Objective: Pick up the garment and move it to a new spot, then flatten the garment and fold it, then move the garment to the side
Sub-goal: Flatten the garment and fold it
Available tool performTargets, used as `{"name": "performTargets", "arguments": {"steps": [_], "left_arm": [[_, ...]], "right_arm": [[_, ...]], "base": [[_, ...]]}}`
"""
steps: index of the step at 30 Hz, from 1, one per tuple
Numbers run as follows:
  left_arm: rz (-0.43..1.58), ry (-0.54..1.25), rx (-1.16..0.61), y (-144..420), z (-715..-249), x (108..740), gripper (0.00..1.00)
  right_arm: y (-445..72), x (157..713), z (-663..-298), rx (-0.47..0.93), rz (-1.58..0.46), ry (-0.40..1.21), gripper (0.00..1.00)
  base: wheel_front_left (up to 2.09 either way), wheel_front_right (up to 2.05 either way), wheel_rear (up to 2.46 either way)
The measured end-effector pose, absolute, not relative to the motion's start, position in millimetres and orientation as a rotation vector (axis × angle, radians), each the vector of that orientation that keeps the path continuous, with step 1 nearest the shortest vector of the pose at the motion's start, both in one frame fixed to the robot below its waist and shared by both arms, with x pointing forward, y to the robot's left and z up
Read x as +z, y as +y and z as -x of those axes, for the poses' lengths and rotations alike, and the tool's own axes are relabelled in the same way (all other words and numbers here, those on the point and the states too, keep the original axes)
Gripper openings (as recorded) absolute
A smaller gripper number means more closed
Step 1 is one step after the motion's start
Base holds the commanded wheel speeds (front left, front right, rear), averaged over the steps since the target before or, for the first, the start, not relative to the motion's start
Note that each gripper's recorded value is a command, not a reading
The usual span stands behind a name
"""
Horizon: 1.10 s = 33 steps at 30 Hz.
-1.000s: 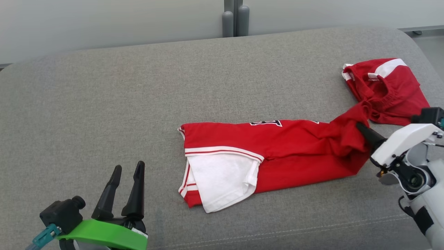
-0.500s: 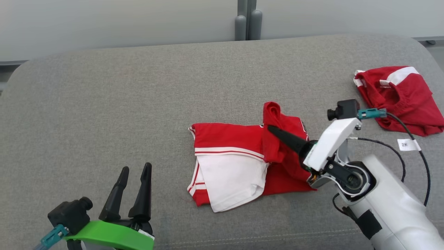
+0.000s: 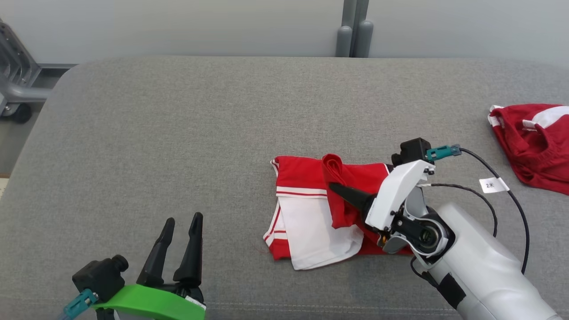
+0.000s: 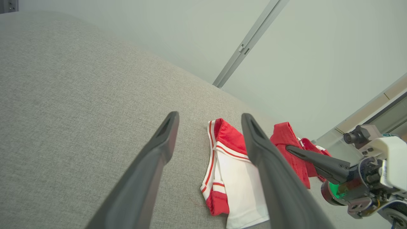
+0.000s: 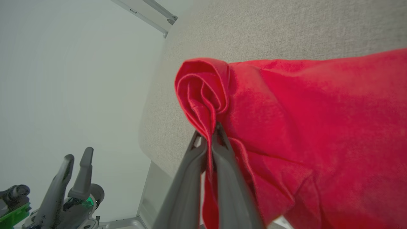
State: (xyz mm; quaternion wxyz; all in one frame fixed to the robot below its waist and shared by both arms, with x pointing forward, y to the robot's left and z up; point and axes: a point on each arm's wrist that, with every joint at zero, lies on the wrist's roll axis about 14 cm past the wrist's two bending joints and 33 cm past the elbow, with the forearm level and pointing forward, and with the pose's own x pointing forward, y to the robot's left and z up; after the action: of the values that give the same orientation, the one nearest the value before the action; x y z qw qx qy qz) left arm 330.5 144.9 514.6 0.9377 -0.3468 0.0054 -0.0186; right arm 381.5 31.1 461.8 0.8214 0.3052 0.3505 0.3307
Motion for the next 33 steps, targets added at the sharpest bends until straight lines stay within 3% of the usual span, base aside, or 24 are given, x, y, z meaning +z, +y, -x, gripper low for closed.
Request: {"name": "performTargets", "arguments": {"steps": [23,24,25,27,29,31,33], "left_arm": [[0.743,-0.017,0.043,162.3,-312.7,508.8,1.00],[0.743,-0.019,0.052,164.2,-311.7,507.7,1.00],[0.743,-0.017,0.057,165.3,-311.0,506.6,1.00],[0.742,-0.021,0.069,168.2,-310.0,505.7,1.00],[0.741,-0.020,0.072,168.9,-309.4,504.9,1.00],[0.740,-0.022,0.078,170.5,-309.0,504.3,1.00],[0.738,-0.027,0.084,173.0,-308.8,504.5,1.00]], "right_arm": [[74.9,425.7,-384.0,0.690,-0.390,0.884,0.00],[76.8,422.8,-383.9,0.692,-0.372,0.886,0.19],[77.7,421.7,-384.2,0.692,-0.366,0.887,0.29],[80.4,420.8,-384.1,0.696,-0.352,0.889,0.34],[82.7,422.6,-385.3,0.698,-0.349,0.883,0.63],[84.7,425.2,-386.7,0.701,-0.347,0.872,1.00],[86.8,428.9,-386.8,0.711,-0.338,0.862,1.00]], "base": [[0.00,0.00,0.00],[0.00,0.00,0.00],[0.00,0.00,0.00],[0.00,0.00,0.00],[0.00,0.00,0.00],[0.00,0.00,0.00],[0.00,0.00,0.00]]}}
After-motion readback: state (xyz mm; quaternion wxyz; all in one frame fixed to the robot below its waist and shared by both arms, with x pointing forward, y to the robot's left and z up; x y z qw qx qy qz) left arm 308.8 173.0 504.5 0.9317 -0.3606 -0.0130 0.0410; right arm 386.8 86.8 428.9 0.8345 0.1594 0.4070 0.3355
